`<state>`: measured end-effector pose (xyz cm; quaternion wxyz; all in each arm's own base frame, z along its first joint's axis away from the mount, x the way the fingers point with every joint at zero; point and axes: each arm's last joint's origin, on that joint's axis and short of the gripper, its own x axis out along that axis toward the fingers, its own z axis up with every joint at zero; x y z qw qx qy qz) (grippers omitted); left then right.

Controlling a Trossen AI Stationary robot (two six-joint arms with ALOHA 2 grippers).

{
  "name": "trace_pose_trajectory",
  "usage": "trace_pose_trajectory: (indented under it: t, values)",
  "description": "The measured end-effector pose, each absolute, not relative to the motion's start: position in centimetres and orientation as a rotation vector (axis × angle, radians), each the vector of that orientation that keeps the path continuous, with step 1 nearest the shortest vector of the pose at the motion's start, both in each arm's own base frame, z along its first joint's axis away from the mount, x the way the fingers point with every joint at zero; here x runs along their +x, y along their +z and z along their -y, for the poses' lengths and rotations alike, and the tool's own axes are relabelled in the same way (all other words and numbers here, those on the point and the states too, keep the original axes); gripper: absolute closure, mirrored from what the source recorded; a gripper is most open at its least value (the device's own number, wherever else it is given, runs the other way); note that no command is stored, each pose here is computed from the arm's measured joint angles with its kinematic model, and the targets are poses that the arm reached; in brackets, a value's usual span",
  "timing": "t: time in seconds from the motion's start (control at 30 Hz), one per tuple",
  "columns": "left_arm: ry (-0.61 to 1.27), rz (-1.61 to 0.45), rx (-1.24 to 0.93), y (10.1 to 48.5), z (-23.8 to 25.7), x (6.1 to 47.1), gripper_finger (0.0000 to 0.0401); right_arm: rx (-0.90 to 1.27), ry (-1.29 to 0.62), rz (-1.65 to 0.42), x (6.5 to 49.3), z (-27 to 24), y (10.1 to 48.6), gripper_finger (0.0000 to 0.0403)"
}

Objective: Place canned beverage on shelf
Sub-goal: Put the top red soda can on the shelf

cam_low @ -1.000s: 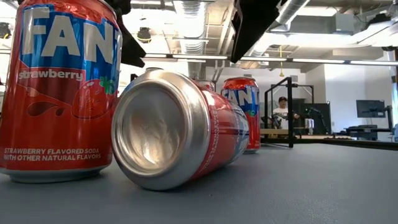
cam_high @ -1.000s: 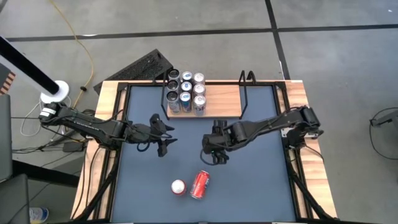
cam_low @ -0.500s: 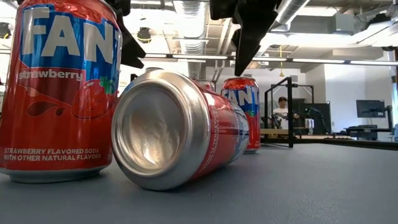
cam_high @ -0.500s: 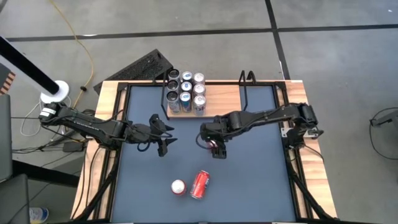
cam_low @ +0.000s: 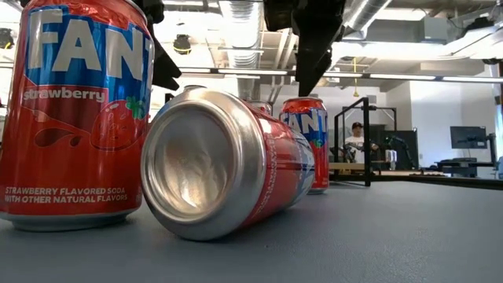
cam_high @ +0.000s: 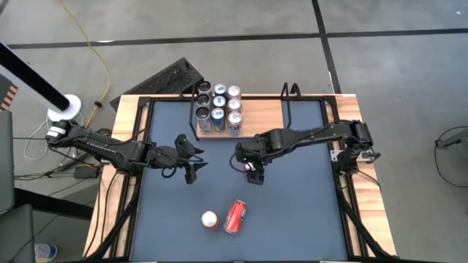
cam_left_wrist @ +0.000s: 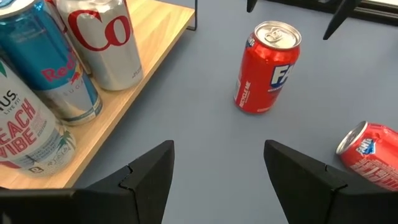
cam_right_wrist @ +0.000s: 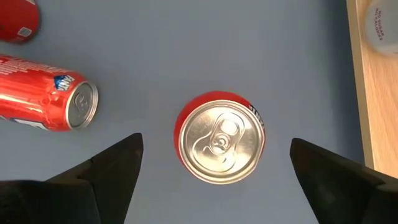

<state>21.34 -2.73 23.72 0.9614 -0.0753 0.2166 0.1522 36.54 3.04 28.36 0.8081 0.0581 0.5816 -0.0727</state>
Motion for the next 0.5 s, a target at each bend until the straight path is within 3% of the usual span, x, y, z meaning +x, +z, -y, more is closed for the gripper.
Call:
trace_pose_trajectory:
  t: [0.5]
  values:
    - [0.315,-0.457,-0.13,23.6,2.7,21.3,0.0163,0.145,-0.183,-1.228,36.8,-1.8,28.4,0.0015]
